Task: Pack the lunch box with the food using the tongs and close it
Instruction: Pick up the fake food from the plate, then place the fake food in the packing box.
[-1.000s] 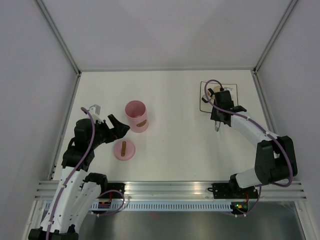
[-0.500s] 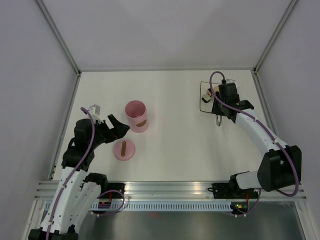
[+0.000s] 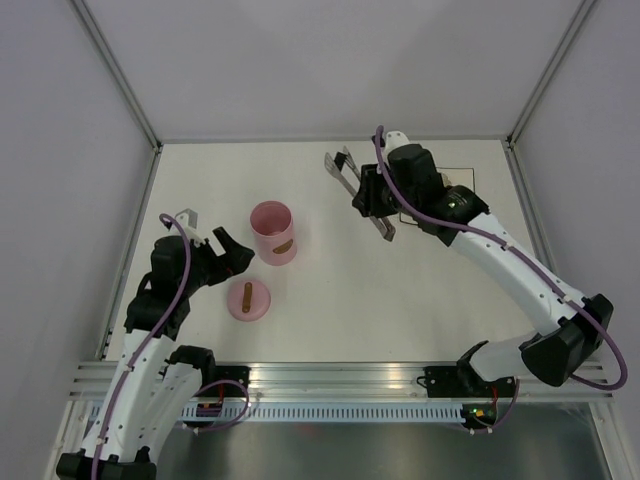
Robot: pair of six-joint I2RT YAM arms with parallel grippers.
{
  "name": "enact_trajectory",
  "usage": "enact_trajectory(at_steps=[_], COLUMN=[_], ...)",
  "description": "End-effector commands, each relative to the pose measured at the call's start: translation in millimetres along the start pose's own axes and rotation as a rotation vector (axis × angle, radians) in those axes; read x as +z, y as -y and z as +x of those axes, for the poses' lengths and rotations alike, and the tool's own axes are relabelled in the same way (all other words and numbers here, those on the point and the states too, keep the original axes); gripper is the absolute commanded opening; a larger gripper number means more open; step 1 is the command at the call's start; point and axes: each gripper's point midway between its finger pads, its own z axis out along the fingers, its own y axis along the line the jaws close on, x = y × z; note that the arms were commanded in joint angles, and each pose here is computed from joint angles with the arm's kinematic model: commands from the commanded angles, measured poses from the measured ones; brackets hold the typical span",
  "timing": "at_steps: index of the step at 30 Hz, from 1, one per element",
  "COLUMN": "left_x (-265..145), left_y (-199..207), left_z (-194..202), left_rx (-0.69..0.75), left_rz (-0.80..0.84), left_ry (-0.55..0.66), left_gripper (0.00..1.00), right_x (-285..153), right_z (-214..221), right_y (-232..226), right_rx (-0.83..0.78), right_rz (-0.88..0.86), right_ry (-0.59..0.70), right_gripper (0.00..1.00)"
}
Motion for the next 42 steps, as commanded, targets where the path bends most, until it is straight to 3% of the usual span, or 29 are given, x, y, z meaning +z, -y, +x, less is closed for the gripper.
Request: enact_trajectory(at_steps=[1,7,12,33,42], left_x=[-5.5,-18.4,-32.5,-41.9,-41.7], left_y=[-7.4,-22.5,-26.2,-33.7,-31.2], left_z=[-19.4,-42.8,-67.2,-69.4,-70.8], left_rx=[0.007,0.011,0.040,0.082,0.088], left_rz=[-0.078,-0.221,-0.291,-0.306,-0.294], left_ry=[0.064,0.121,0.191,0.250,0.252], left_gripper=[1.00,1.00,1.00,1.00,1.00], right_x=[-2.9,-5.8,-1.7,38.3,43.5], right_z=[-8.5,11.3,37.2,60.6,63.7], right_y=[-58.3,-122.8,-145.0,-160.1,-163.2], right_rx=[-0.072,-0.137,-0.154,-0.140,-0.141], right_rz=[-0.146,-0.296,-0.355,-0.325,-0.323], right_ry=[0.008,-0.031,-0.060,-0.108,-0.120], right_gripper=[0.00,0.01,0.00,0.01,0.23])
